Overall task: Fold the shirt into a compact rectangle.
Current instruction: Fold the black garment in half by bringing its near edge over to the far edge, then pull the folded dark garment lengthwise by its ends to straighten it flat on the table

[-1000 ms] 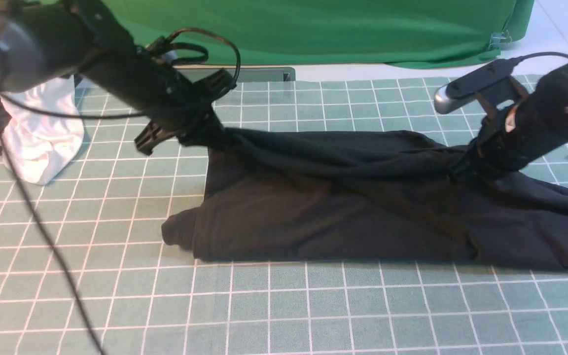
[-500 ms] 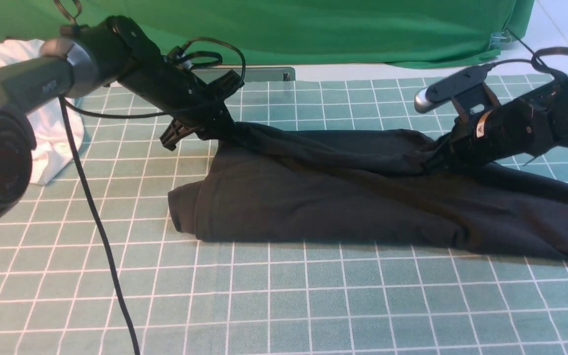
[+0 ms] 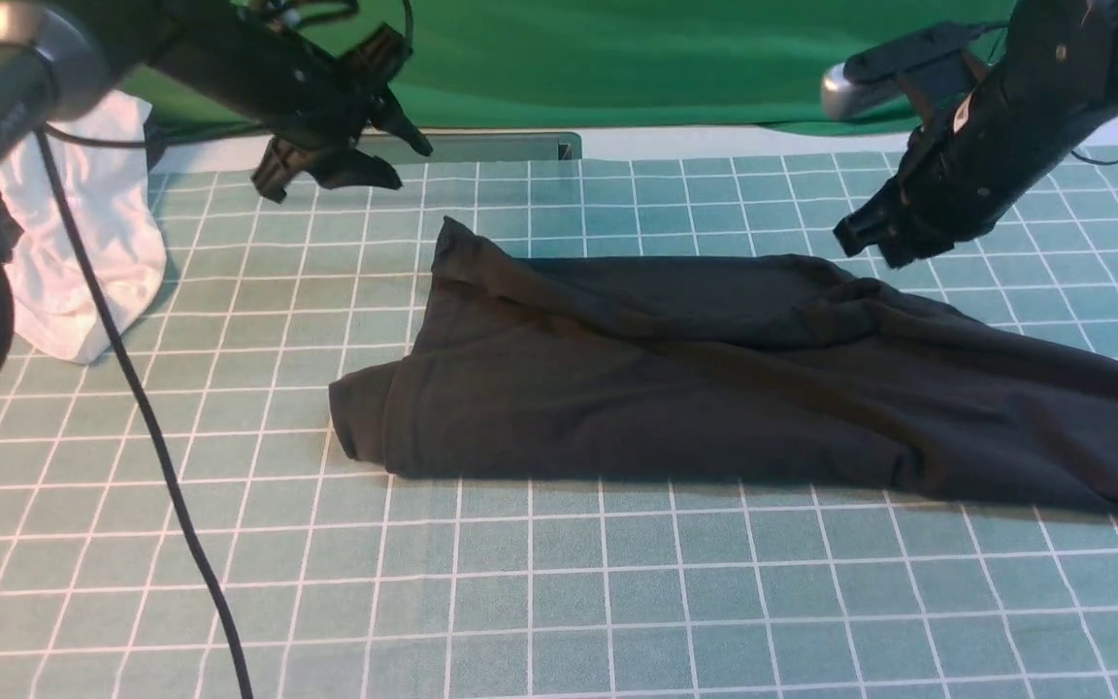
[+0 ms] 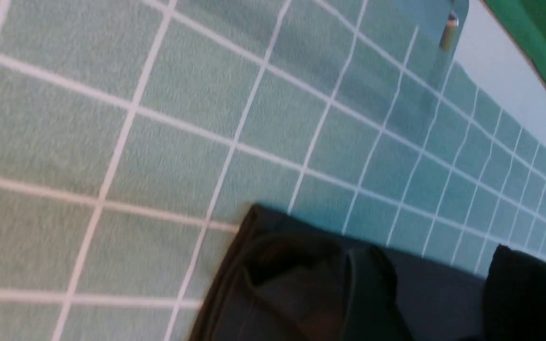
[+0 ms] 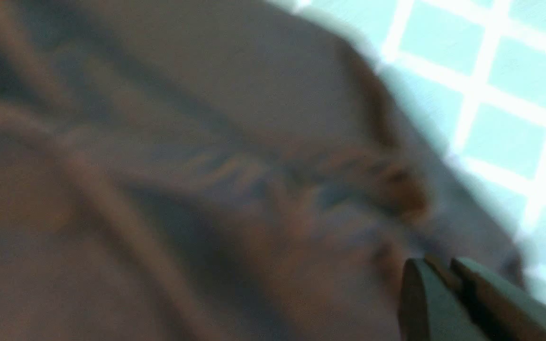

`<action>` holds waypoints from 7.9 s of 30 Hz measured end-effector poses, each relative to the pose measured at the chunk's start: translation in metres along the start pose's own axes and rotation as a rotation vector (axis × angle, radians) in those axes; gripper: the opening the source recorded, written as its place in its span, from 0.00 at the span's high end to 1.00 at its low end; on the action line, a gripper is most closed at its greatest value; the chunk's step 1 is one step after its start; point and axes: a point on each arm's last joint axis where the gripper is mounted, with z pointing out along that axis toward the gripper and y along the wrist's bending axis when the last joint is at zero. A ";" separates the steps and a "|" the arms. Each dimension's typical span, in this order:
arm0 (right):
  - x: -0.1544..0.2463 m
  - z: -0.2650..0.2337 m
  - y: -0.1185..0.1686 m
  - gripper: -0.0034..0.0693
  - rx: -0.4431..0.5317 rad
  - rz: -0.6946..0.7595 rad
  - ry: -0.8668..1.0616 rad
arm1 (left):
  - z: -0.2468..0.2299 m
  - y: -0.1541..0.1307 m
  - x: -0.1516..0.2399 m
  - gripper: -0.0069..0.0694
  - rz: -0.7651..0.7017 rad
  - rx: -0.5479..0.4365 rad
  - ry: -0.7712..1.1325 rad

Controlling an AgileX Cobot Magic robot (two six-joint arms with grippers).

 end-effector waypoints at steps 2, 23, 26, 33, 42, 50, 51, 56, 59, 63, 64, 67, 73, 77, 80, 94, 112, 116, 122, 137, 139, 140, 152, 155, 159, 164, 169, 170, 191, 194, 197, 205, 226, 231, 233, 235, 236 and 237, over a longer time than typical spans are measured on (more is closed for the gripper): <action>0.005 0.004 0.005 0.85 -0.052 0.011 0.063 | -0.007 -0.002 0.004 0.46 0.020 -0.019 0.068; -0.037 0.080 -0.014 0.85 0.007 0.114 -0.402 | -0.011 -0.005 0.006 0.78 0.107 -0.093 0.079; -0.041 0.069 -0.024 0.86 0.008 0.129 -0.360 | -0.013 -0.005 0.010 0.78 0.122 -0.101 0.119; -0.034 0.012 -0.037 0.92 -0.017 0.092 -0.134 | -0.014 -0.022 0.021 0.78 0.199 -0.103 0.130; -0.019 -0.012 -0.056 0.92 -0.030 0.102 -0.007 | -0.002 -0.037 0.044 0.78 0.303 -0.193 0.166; 0.001 -0.021 -0.058 0.92 -0.066 0.093 0.159 | -0.025 -0.006 0.096 0.78 0.184 -0.269 0.318; 0.004 -0.026 -0.057 0.92 -0.067 0.092 0.161 | -0.023 0.006 0.110 0.77 0.161 -0.297 0.375; 0.013 -0.043 -0.053 0.92 -0.071 0.094 0.158 | -0.020 0.028 0.132 0.75 0.120 -0.354 0.465; 0.016 -0.048 -0.052 0.92 -0.073 0.095 0.158 | -0.021 0.029 0.130 0.69 0.139 -0.374 0.443; 0.018 -0.045 -0.052 0.92 -0.073 0.104 0.164 | -0.016 0.032 0.122 0.54 0.159 -0.390 0.357; 0.018 -0.045 -0.051 0.92 -0.074 0.107 0.164 | -0.014 0.033 0.121 0.52 0.157 -0.388 0.352; 0.018 -0.045 -0.051 0.92 -0.076 0.114 0.165 | -0.003 0.040 0.122 0.43 0.143 -0.395 0.369; 0.018 -0.045 -0.051 0.92 -0.076 0.118 0.164 | 0.003 0.040 0.117 0.29 0.141 -0.397 0.378; 0.018 -0.045 -0.051 0.92 -0.076 0.119 0.163 | -0.008 0.022 0.106 0.22 0.161 -0.373 0.365; 0.018 -0.045 -0.051 0.92 -0.075 0.121 0.163 | -0.013 0.015 0.103 0.20 0.168 -0.361 0.351; 0.017 -0.045 -0.051 0.92 -0.074 0.121 0.155 | 0.023 0.020 0.134 0.20 0.180 -0.450 0.429; 0.016 -0.045 -0.052 0.92 -0.072 0.122 0.146 | 0.042 0.022 0.138 0.23 0.174 -0.455 0.418; 0.016 -0.045 -0.052 0.92 -0.072 0.122 0.145 | 0.043 0.022 0.140 0.43 0.171 -0.438 0.440; 0.016 -0.045 -0.052 0.92 -0.071 0.126 0.145 | 0.044 0.021 0.145 0.80 0.173 -0.356 0.524; 0.047 -0.097 -0.042 0.92 -0.056 0.117 0.103 | -0.023 0.077 0.158 0.80 0.111 -0.375 0.576; 0.064 -0.105 -0.039 0.92 -0.056 0.124 0.117 | -0.034 0.082 0.163 0.80 0.112 -0.386 0.575; 0.082 -0.108 -0.038 0.92 -0.057 0.137 0.139 | -0.046 0.085 0.168 0.80 0.128 -0.403 0.572; 0.152 -0.079 -0.089 0.86 0.005 0.374 0.212 | -0.072 0.092 0.171 0.80 0.179 -0.547 0.518; 0.154 -0.071 -0.100 0.72 0.020 0.408 0.210 | -0.072 0.092 0.171 0.80 0.176 -0.548 0.514; 0.156 -0.054 -0.108 0.49 0.030 0.412 0.252 | -0.072 0.092 0.171 0.80 0.178 -0.548 0.511; 0.162 -0.030 -0.114 0.28 0.029 0.394 0.371 | -0.071 0.092 0.170 0.80 0.181 -0.547 0.502; 0.167 -0.001 -0.120 0.25 0.027 0.412 0.435 | -0.071 0.092 0.170 0.80 0.183 -0.547 0.495; 0.167 0.006 -0.121 0.24 0.027 0.411 0.441 | -0.071 0.092 0.169 0.80 0.184 -0.546 0.493; 0.137 0.026 -0.142 0.87 0.062 0.417 0.348 | -0.071 0.094 0.166 0.80 0.205 -0.563 0.464; 0.138 0.034 -0.145 0.86 0.073 0.427 0.361 | -0.071 0.094 0.166 0.80 0.212 -0.571 0.461; 0.139 0.035 -0.148 0.80 0.107 0.462 0.423 | -0.071 0.094 0.165 0.80 0.212 -0.572 0.456; 0.116 -0.017 -0.168 0.31 0.176 0.543 0.417 | -0.071 0.095 0.164 0.80 0.210 -0.581 0.444; 0.137 0.042 -0.147 0.17 0.122 0.599 0.292 | -0.069 0.094 0.164 0.80 0.207 -0.561 0.435; 0.135 0.047 -0.144 0.40 0.068 0.613 0.287 | -0.069 0.093 0.163 0.80 0.208 -0.557 0.427; 0.134 0.047 -0.143 0.62 0.045 0.611 0.286 | -0.069 0.093 0.163 0.80 0.209 -0.557 0.424; 0.132 0.046 -0.142 0.79 0.032 0.592 0.291 | -0.069 0.093 0.163 0.80 0.209 -0.555 0.420; 0.132 0.045 -0.142 0.79 0.029 0.586 0.295 | -0.069 0.093 0.163 0.80 0.209 -0.555 0.419; 0.131 0.044 -0.142 0.79 0.026 0.579 0.299 | -0.069 0.093 0.162 0.80 0.210 -0.554 0.415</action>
